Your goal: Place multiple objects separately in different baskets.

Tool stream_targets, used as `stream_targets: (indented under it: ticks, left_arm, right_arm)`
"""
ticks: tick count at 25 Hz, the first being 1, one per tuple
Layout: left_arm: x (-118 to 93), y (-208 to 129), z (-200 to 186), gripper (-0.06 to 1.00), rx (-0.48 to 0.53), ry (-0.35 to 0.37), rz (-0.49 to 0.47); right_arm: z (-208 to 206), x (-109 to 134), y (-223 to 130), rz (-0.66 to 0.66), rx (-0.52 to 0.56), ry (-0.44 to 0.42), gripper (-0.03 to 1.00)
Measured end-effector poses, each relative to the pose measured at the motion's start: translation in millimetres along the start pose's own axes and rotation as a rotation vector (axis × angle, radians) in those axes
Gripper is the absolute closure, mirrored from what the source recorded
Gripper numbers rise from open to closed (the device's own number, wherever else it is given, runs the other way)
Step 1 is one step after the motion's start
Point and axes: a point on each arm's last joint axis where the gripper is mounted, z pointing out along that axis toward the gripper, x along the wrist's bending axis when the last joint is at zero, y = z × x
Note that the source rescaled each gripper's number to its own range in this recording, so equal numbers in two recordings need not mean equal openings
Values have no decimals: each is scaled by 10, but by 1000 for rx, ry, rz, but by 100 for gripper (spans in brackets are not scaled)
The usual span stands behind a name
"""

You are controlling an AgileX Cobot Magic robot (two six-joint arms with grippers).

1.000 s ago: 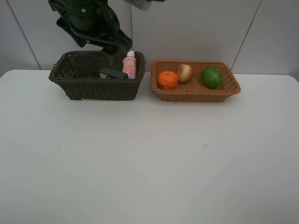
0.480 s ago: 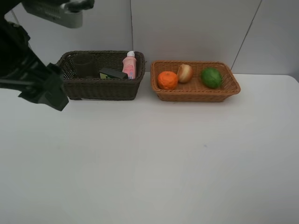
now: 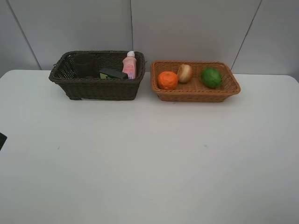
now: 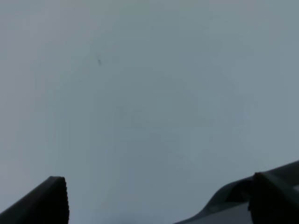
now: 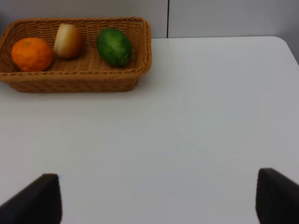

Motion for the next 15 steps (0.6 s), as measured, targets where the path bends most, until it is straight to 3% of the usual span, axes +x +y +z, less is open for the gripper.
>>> stream_targets:
  ticks: [7, 15]
  left_arm:
    - [272, -444, -100, -5, -82, 62, -180]
    - [373, -892, -121, -5, -233, 140, -223]
  right_arm:
    - [0, 0, 0, 0, 0, 0, 13]
    - [0, 0, 0, 0, 0, 0, 13]
